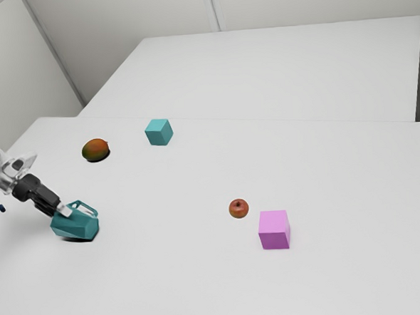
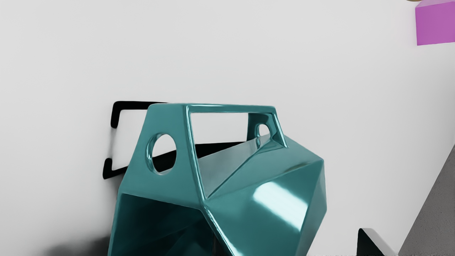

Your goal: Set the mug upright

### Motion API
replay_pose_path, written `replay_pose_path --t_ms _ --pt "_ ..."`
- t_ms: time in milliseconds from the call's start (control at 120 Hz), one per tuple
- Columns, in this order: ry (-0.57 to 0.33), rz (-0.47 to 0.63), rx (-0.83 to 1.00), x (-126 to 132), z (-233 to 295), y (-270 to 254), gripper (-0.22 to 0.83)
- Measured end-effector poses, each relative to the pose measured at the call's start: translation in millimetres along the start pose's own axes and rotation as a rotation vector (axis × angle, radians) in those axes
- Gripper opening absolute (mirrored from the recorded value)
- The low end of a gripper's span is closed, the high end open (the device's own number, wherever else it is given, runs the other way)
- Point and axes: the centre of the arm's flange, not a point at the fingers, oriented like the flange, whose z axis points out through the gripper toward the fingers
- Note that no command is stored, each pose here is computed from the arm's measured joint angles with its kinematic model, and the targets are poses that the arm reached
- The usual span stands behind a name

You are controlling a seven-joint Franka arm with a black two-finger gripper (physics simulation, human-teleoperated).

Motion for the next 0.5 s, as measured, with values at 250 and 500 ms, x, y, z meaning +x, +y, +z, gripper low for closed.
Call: replay_pose_path --t_ms 250,500 --pt "-0.014 0.043 -0.005 6.8 -2.7 15.9 -0.04" --pt "-0.027 0.090 0.018 18.6 -2.0 30.1 -0.13"
